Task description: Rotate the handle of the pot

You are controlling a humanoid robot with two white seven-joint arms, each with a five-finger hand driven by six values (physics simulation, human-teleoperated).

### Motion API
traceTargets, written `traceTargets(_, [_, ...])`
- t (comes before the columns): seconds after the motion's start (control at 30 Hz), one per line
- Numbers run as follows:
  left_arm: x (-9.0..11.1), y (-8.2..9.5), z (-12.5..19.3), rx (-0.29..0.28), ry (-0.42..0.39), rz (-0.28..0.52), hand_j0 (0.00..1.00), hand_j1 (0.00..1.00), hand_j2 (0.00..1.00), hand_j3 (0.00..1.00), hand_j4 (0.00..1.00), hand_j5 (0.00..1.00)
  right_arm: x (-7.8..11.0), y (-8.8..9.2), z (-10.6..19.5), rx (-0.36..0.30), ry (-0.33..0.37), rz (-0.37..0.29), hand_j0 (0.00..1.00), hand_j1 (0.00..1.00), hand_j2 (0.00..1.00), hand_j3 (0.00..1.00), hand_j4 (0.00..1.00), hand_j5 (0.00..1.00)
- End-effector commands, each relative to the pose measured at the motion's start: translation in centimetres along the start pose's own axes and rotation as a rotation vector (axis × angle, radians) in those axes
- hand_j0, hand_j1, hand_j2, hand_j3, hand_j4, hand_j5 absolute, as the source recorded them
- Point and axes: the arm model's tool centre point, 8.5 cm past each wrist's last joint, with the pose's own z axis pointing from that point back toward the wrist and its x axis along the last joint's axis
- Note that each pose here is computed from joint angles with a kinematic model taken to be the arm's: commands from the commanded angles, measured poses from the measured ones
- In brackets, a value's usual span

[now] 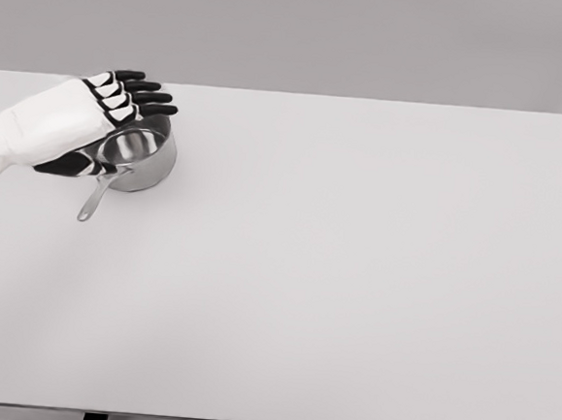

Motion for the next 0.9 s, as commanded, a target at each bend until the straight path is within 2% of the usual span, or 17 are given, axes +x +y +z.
traceTargets(0.0, [0.9, -2.1, -0.5, -0.046, -0.042, 0.077, 1.0, 1.0, 1.0, 1.0, 1.0, 1.0, 0.0, 0.0, 0.0, 0.0, 0.0, 0.0, 1.0, 1.0, 1.0, 1.0, 1.0, 1.0])
traceTargets(0.07, [1.5, -2.7, -1.5, -0.063, -0.08, 0.102, 1.0, 1.0, 1.0, 1.0, 1.0, 1.0, 0.0, 0.0, 0.0, 0.0, 0.0, 0.0, 1.0, 1.0, 1.0, 1.0, 1.0, 1.0])
traceTargets(0.13, [1.2, -3.1, -2.1, -0.081, -0.084, 0.11, 1.0, 1.0, 1.0, 1.0, 1.0, 1.0, 0.0, 0.0, 0.0, 0.0, 0.0, 0.0, 1.0, 1.0, 1.0, 1.0, 1.0, 1.0])
traceTargets(0.2, [1.4, -4.3, -2.7, -0.11, -0.098, 0.132, 1.0, 1.0, 1.0, 1.0, 1.0, 1.0, 0.0, 0.0, 0.0, 0.0, 0.0, 0.0, 1.0, 1.0, 1.0, 1.0, 1.0, 1.0])
traceTargets(0.4, [0.3, -6.0, -3.0, -0.134, -0.058, 0.15, 1.0, 1.0, 1.0, 1.0, 1.0, 1.0, 0.0, 0.0, 0.0, 0.0, 0.0, 0.0, 1.0, 1.0, 1.0, 1.0, 1.0, 1.0])
traceTargets(0.43, [0.1, -6.1, -3.3, -0.146, -0.055, 0.127, 1.0, 1.0, 1.0, 1.0, 1.0, 1.0, 0.0, 0.0, 0.0, 0.0, 0.0, 0.0, 1.0, 1.0, 1.0, 1.0, 1.0, 1.0])
traceTargets(0.5, [0.1, -6.8, -3.8, -0.146, -0.05, 0.133, 1.0, 1.0, 1.0, 1.0, 1.0, 1.0, 0.0, 0.0, 0.0, 0.0, 0.0, 0.0, 1.0, 1.0, 1.0, 1.0, 1.0, 1.0])
traceTargets(0.77, [0.3, -7.2, -4.6, -0.145, -0.045, 0.099, 1.0, 1.0, 1.0, 1.0, 1.0, 1.0, 0.0, 0.0, 0.0, 0.0, 0.0, 0.0, 1.0, 1.0, 1.0, 1.0, 1.0, 1.0])
traceTargets(0.87, [-0.3, -7.7, -4.3, -0.156, -0.024, 0.107, 1.0, 1.0, 1.0, 1.0, 1.0, 1.0, 0.0, 0.0, 0.0, 0.0, 0.0, 0.0, 1.0, 1.0, 1.0, 1.0, 1.0, 1.0])
